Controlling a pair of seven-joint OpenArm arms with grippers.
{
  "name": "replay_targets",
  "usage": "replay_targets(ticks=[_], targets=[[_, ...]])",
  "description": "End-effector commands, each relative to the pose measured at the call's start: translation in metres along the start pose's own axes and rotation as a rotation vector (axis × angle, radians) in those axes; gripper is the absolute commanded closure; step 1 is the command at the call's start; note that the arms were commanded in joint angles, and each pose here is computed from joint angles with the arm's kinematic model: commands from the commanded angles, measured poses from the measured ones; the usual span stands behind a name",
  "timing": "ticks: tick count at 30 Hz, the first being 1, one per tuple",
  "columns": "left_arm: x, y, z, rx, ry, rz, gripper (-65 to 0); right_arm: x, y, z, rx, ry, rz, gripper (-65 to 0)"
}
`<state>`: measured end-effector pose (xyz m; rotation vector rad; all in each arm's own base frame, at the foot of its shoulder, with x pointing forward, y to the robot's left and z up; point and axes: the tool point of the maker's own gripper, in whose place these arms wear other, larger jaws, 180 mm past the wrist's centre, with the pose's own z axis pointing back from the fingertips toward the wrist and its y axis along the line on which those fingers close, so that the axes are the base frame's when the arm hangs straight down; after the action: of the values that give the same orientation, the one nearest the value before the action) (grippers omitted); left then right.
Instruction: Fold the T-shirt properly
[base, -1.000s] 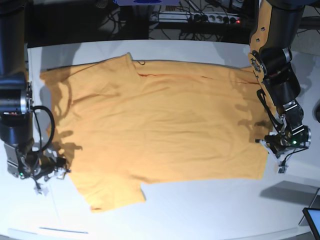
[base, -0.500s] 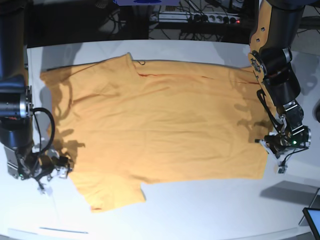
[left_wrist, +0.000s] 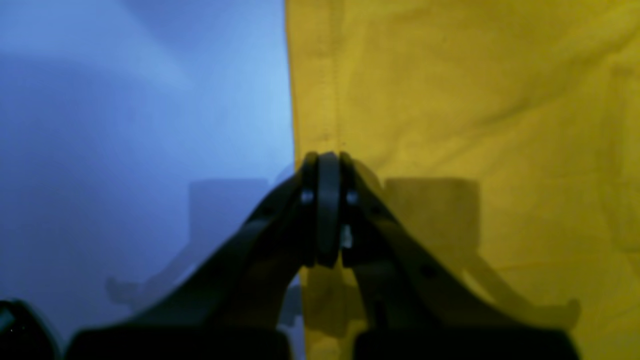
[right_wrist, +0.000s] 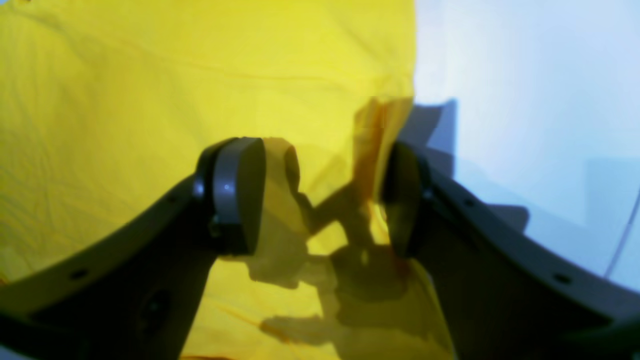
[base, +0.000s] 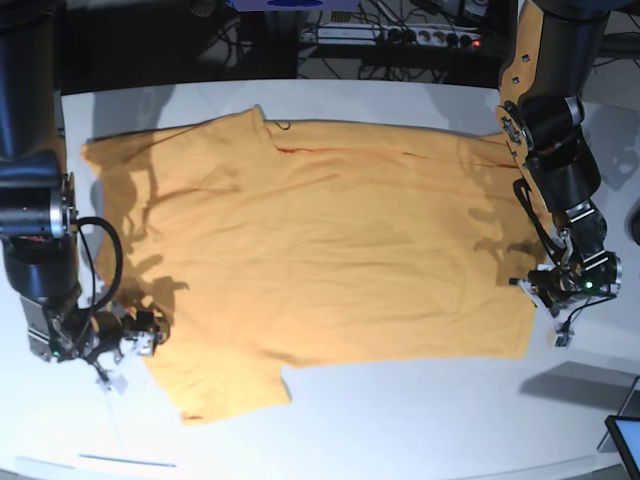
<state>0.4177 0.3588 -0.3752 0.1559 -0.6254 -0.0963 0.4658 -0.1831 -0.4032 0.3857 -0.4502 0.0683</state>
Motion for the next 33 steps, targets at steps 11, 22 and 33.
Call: replay_targets(ticks=[11,22,33], targets=[[0.024,0.012,0.009,0.024,-0.063,0.000,0.0,0.018,0.001,0.010,-0.001,-0.024,0.023,-18.3],[0.028,0.019,0.012,0.030,-0.083,0.040,-5.9,0.016,0.000,0.010,-0.005,-0.020,0.023,-0.7],[0.021,0.070,0.032,0.075,-0.171,0.294,-63.2,0.016,0.000,0.010,-0.005,-0.024,0.024,-0.7]])
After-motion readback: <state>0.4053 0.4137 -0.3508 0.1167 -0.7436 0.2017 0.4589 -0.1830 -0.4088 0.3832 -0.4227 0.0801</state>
